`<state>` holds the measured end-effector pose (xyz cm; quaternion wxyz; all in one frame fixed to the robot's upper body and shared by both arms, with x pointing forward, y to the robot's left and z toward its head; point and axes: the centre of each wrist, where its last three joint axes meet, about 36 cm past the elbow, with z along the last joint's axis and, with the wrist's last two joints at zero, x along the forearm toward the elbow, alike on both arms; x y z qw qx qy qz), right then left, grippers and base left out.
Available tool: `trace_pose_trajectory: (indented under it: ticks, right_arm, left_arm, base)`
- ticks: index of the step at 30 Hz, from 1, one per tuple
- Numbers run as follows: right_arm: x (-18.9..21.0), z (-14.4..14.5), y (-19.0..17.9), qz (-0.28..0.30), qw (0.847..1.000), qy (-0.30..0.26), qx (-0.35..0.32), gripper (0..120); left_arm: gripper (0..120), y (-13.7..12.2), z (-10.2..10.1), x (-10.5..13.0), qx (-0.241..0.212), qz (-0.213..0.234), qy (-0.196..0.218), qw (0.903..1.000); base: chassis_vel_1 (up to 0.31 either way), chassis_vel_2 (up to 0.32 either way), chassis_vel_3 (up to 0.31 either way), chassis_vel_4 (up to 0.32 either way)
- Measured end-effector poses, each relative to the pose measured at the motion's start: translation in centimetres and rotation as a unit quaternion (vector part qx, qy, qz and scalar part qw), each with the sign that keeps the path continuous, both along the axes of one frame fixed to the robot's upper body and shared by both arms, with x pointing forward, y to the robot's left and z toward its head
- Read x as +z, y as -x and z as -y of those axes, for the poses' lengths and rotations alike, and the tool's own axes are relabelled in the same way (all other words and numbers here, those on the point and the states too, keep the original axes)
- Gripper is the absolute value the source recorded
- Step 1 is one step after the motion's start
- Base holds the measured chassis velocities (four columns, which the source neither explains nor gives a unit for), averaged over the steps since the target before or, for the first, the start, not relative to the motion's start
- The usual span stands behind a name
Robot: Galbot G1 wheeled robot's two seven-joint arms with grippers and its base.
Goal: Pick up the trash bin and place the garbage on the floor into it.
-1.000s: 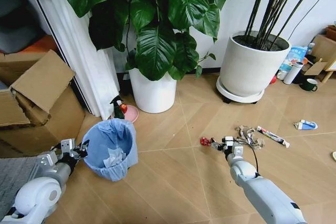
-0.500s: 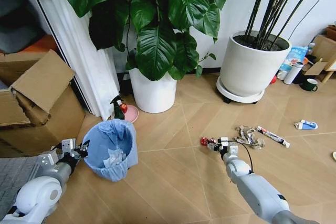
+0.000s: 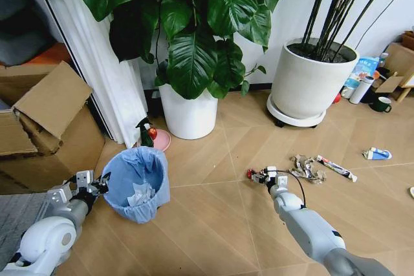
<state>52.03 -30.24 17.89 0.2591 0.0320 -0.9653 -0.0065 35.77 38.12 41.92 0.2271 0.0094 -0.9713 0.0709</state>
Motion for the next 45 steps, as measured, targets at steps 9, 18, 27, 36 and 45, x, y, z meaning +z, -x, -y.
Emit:
trace_pose_trajectory:
  ticks: [9,18,27,36,45]
  right_arm:
    - [-0.8,0.0,-0.2,-0.014,1.0,-0.005,0.002,65]
    - [-1.0,0.3,-0.2,-0.018,1.0,-0.002,0.002,31]
    - [-1.0,0.4,0.0,-0.016,1.0,-0.002,0.004,16]
    - [2.8,-0.7,0.1,0.123,0.985,-0.042,0.117,16]
    - [11.7,-12.2,-2.0,0.278,0.888,-0.204,0.305,16]
  left_arm:
    - [0,-0.1,-0.1,0.0,0.0,0.0,0.0,1.0]
    - [0,-0.2,-0.2,-0.1,0.002,-0.001,0.0,1.0]
    - [0,-0.3,-0.2,-0.1,0.001,-0.001,0.001,1.0]
    - [0,0.1,0.1,-0.6,-0.004,-0.008,0.006,0.9999]
    - [0,0.3,0.8,-0.9,-0.009,-0.011,0.01,0.9998]
  base:
    - [0.0,0.0,0.0,0.0]
    - [0.0,0.0,0.0,0.0]
    - [0.0,0.0,0.0,0.0]
    - [0.0,0.0,0.0,0.0]
    - [0.0,0.0,0.0,0.0]
